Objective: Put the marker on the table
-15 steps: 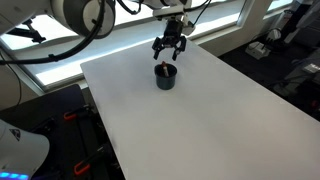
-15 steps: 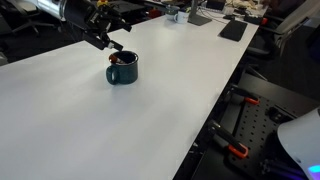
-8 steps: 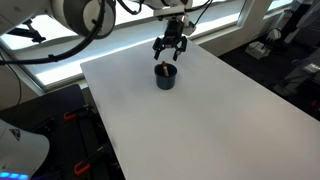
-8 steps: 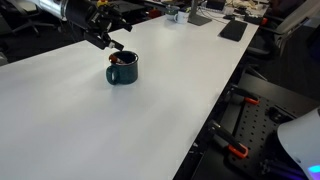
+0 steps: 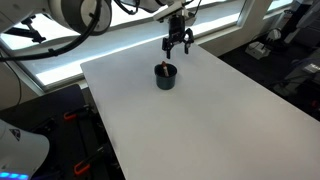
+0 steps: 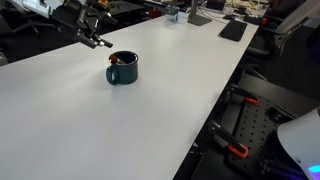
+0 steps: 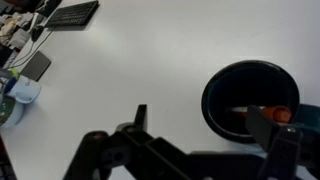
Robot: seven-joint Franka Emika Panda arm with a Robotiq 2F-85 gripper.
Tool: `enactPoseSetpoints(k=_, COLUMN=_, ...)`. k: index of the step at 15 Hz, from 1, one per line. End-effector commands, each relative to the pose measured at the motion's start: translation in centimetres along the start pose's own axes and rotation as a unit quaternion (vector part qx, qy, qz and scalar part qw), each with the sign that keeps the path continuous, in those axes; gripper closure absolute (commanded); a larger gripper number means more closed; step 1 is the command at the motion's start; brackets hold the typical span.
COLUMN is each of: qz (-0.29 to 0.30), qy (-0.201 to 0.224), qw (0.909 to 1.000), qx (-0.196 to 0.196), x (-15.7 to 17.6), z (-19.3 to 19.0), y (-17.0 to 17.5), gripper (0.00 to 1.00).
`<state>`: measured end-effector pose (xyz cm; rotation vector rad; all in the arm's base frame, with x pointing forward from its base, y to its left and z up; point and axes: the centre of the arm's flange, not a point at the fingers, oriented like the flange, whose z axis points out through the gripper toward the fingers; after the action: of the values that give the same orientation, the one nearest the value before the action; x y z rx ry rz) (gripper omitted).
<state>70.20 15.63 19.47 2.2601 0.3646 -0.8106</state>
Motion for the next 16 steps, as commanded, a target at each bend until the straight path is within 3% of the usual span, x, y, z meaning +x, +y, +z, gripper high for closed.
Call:
enactPoseSetpoints(k=1, qz=0.046, qy=0.05, qw=0.9964, qx=-0.05, x=1.2, z=-1.9, y=-2.4, gripper=0.0)
enactPoseSetpoints(k=3, qz=0.0, qy=0.049, qw=0.9974, qx=-0.054, x=1.6, z=-1.8, y=-3.8, gripper=0.0)
enactPoseSetpoints(k=4, qz=0.019, qy=0.046, qw=0.9979, qx=-0.041, x=1.1, z=-1.7, y=-3.1, gripper=0.0)
enactPoseSetpoints(k=12, qz=0.003, qy=0.036, qw=0.9979, qx=-0.054, x=1.5, z=-1.5, y=-4.7, gripper=0.0)
enactPoseSetpoints(k=16, qz=-0.007, qy=0.029, qw=0.9981, qx=-0.053, x=-0.6, z=-2.7, y=-5.5, gripper=0.0)
